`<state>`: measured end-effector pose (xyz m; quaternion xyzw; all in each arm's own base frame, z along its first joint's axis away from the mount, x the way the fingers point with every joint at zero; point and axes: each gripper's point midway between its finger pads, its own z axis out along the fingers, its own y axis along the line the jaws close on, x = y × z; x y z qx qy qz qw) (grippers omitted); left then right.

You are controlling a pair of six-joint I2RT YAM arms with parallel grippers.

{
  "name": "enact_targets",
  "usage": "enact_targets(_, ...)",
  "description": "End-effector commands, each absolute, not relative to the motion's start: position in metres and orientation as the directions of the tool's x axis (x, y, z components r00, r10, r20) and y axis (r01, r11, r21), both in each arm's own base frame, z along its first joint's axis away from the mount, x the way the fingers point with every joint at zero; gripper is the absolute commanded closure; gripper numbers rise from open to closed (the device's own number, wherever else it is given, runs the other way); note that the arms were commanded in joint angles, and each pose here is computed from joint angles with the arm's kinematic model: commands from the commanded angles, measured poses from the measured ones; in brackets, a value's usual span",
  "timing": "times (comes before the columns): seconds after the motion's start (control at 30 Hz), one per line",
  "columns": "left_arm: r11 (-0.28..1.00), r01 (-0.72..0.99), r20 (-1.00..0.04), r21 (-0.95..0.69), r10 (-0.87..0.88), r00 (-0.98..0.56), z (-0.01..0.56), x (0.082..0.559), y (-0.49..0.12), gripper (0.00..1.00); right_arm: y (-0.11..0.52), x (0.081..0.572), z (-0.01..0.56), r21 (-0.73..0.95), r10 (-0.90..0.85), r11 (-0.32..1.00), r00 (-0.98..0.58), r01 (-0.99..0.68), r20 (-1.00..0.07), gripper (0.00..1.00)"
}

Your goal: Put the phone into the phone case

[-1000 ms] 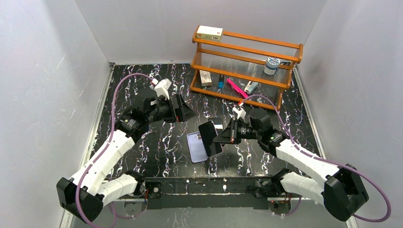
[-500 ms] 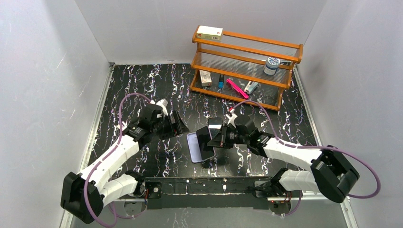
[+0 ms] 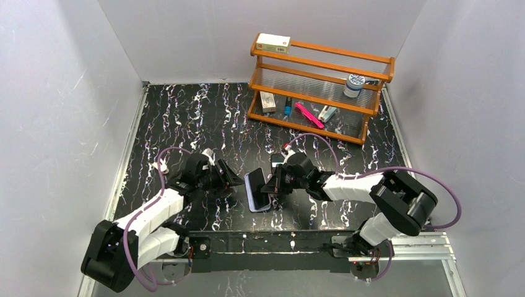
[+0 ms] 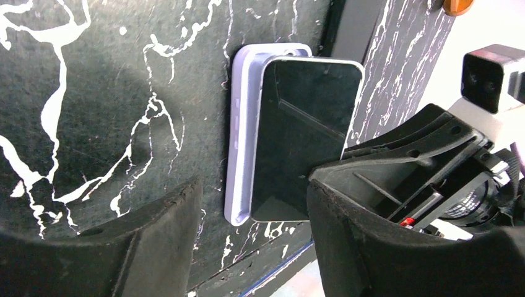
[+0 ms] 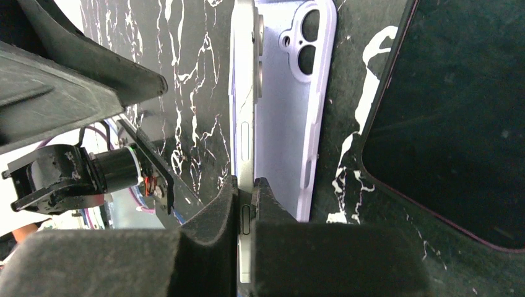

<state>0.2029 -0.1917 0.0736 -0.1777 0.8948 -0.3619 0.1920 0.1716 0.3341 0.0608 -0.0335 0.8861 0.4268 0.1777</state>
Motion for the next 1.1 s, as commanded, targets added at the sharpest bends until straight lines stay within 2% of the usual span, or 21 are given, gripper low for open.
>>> enact_targets(0.0, 0.603, -0.180, -0.178, -0.778, -0.485, -0.856, 0.074, 0.204, -0.201, 0.41, 0.358, 0.192, 0.090, 0.778, 0.129, 0.555, -0.893, -0.294, -0.430, 0.99)
enact_targets(0.33, 0.595, -0.169, -0.160, -0.785, -0.460, -0.874, 0.058, 0.203, -0.206, 0.52, 0.357, 0.180, 0.069, 0.793, 0.116, 0.562, -0.927, -0.234, -0.356, 0.99)
enact_targets(0.6, 0.592, -0.178, -0.151, -0.786, -0.463, -0.873, 0.048, 0.199, -0.205, 0.55, 0.350, 0.179, 0.049, 0.771, 0.138, 0.618, -0.945, -0.151, -0.296, 0.99)
enact_targets(1.07, 0.587, -0.207, -0.107, -0.783, -0.455, -0.884, 0.027, 0.190, -0.206, 0.68, 0.350, 0.174, 0.030, 0.784, 0.156, 0.612, -0.956, -0.104, -0.249, 0.99)
